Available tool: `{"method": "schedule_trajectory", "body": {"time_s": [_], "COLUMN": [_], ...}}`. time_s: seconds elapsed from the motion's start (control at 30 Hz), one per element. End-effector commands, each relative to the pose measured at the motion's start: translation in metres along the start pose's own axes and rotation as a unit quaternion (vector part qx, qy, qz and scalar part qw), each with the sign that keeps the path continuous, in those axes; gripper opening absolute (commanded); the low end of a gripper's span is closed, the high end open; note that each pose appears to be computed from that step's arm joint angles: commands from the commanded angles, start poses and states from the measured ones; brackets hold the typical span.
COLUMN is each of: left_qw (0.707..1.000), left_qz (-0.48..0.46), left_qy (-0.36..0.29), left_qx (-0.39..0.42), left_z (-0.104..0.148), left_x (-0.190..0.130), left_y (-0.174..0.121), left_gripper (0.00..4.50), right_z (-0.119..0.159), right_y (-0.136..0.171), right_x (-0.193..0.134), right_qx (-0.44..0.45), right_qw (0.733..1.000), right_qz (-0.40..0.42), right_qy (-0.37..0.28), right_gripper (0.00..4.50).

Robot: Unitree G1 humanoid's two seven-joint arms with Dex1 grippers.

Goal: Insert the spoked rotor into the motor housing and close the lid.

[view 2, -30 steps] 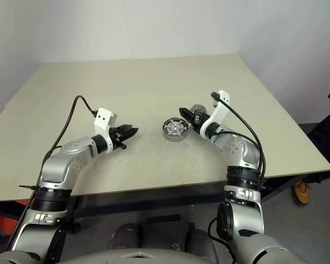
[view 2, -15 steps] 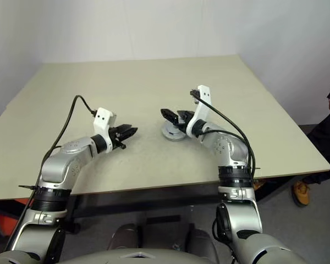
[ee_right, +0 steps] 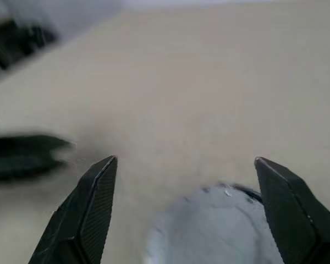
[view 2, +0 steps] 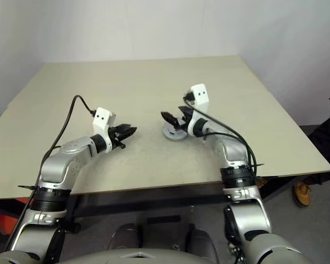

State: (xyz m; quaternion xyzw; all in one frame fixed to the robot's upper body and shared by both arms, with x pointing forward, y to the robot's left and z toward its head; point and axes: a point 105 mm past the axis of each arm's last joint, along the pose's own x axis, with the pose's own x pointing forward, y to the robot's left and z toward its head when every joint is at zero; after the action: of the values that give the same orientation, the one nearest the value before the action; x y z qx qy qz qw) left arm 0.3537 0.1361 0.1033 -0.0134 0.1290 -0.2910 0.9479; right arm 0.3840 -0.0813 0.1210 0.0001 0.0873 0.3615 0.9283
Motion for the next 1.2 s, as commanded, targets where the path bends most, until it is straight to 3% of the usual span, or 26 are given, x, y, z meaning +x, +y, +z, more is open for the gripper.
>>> {"method": "schedule_trajectory", "body": {"time_s": [0.03,0.5,0.6,0.67,0.7,0.97,1.2], "left_qw": [1.0,1.0,1.0,1.0,1.0,1.0,1.0], "left_qz": [0.0,-0.001,0.0,0.001,0.001,0.003,0.003], "left_qy": [-0.023,-0.022,-0.022,-0.022,-0.022,-0.021,-0.02], "left_qx": [0.018,0.015,0.015,0.015,0.015,0.015,0.016], "left_z": [0.013,0.011,0.011,0.011,0.011,0.011,0.01], "left_x": [-0.003,-0.005,-0.006,-0.006,-0.006,-0.006,-0.006], "left_y": [0.0,-0.001,0.0,0.0,0.0,0.001,0.001], "left_gripper": [1.59,1.59,1.59,1.59,1.59,1.59,1.59], "right_z": [-0.014,-0.031,-0.032,-0.03,-0.028,-0.003,-0.008], "right_y": [-0.002,-0.009,-0.009,-0.01,-0.011,-0.018,-0.019], "right_x": [0.003,0.01,0.01,0.011,0.011,0.014,0.019], "right_qx": [-0.064,-0.06,-0.058,-0.057,-0.057,-0.054,-0.052], "right_qw": [0.998,0.997,0.998,0.998,0.998,0.998,0.998], "right_qz": [0.002,-0.006,-0.005,-0.007,-0.009,-0.028,-0.033], "right_qy": [0.023,0.038,0.039,0.036,0.033,-0.016,-0.01], "right_gripper": [4.48,4.48,3.9,3.23,3.17,3.17,3.17]}}
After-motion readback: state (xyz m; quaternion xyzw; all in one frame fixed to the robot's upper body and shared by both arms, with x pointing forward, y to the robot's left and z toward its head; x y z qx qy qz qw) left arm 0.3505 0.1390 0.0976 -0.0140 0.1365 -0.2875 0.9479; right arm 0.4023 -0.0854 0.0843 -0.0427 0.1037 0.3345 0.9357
